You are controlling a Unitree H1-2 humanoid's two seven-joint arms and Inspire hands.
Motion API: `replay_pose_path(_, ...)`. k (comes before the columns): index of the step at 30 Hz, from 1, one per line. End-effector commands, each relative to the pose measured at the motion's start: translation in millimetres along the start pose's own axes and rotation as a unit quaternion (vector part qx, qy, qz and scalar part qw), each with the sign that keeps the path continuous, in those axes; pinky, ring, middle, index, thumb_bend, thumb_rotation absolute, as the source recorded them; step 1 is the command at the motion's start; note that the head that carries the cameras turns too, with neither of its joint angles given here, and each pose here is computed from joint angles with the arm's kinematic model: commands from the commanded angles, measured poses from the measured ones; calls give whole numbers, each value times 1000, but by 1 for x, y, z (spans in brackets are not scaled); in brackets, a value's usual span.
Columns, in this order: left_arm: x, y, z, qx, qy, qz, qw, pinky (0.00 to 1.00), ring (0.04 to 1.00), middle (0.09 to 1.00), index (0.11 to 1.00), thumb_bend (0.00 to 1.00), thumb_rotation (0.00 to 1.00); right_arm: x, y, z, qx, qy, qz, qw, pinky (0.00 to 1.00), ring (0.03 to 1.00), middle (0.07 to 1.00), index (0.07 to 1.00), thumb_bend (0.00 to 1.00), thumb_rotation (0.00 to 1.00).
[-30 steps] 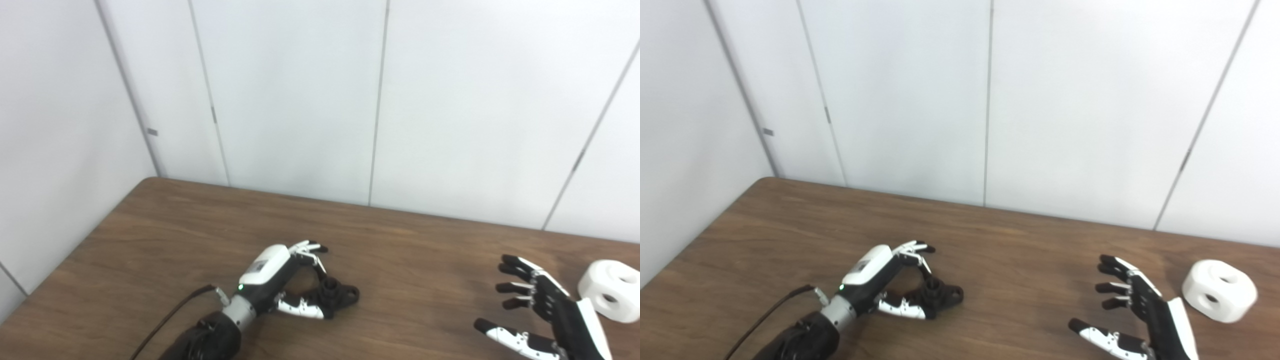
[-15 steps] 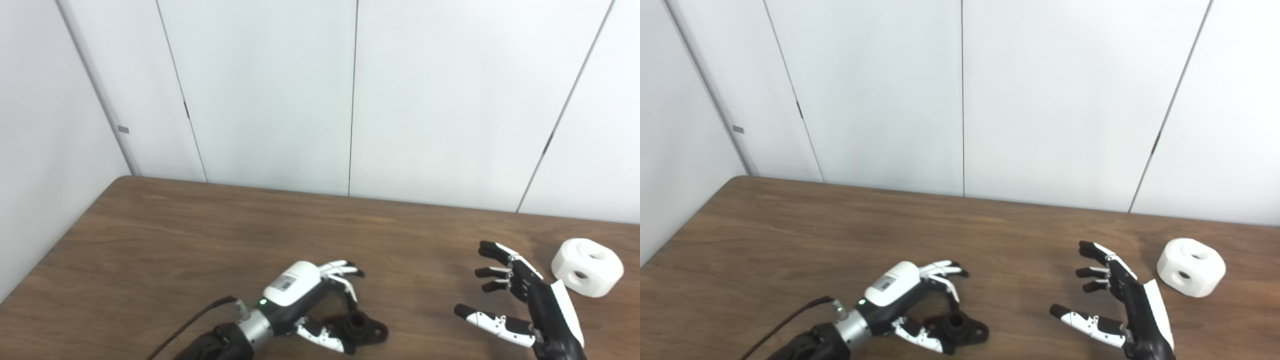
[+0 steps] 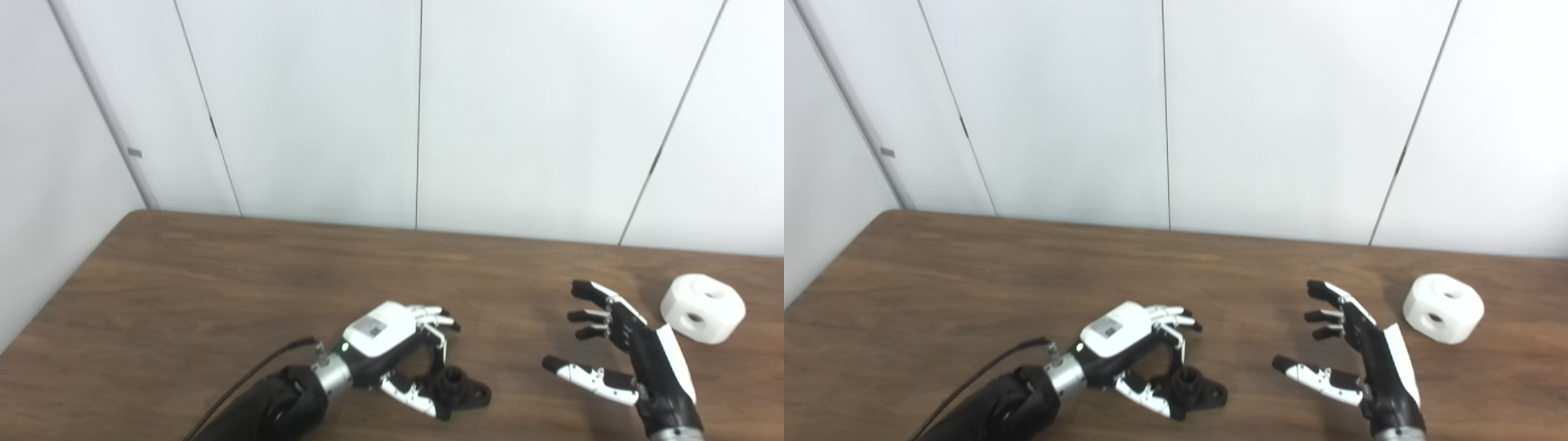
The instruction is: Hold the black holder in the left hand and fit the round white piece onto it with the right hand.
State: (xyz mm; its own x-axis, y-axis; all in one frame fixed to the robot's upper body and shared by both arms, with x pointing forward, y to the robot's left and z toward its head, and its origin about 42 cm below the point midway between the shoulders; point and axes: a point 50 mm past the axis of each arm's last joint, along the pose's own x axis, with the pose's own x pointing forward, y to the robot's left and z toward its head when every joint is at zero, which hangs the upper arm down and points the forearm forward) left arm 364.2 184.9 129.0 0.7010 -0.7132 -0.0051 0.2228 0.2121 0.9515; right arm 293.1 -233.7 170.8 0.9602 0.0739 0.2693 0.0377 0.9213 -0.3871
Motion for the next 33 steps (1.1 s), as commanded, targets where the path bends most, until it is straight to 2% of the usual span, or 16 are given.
replay_pose_path(1, -22, -44, -15, 32, 66, -116, 990, 895, 913, 855, 486, 524, 56, 9, -3, 17, 2, -43, -13, 999, 561, 676, 808, 800, 607, 175)
replay_pose_path(5, -24, -44, -21, 29, 78, -121, 989, 896, 917, 858, 486, 524, 56, 14, -3, 25, 5, -58, -16, 998, 552, 668, 800, 796, 621, 163)
replay_pose_path(8, -27, -44, -25, 34, 84, -125, 988, 894, 919, 861, 487, 524, 57, 19, -14, 37, -13, -79, -13, 997, 538, 680, 802, 794, 649, 166)
replay_pose_path(14, -36, -43, -33, 33, 89, -118, 988, 875, 913, 859, 486, 524, 55, 37, -65, 65, -113, -113, -13, 987, 561, 693, 811, 797, 723, 182)
replay_pose_path(17, -40, -42, -35, 31, 87, -108, 990, 865, 907, 849, 487, 524, 54, 48, -98, 78, -182, -117, -24, 976, 557, 694, 801, 795, 736, 189)
replay_pose_path(20, -41, -42, -36, 26, 86, -105, 990, 866, 904, 845, 487, 524, 54, 56, -127, 87, -230, -109, -50, 966, 537, 683, 777, 775, 781, 212)
replay_pose_path(28, -44, -42, -37, 19, 78, -90, 993, 846, 887, 835, 487, 523, 52, 64, -200, 102, -310, -61, -135, 939, 528, 705, 797, 775, 794, 241)
replay_pose_path(33, -46, -42, -41, 19, 75, -82, 994, 834, 871, 822, 486, 523, 51, 65, -224, 101, -346, -16, -139, 928, 602, 765, 825, 803, 768, 296)
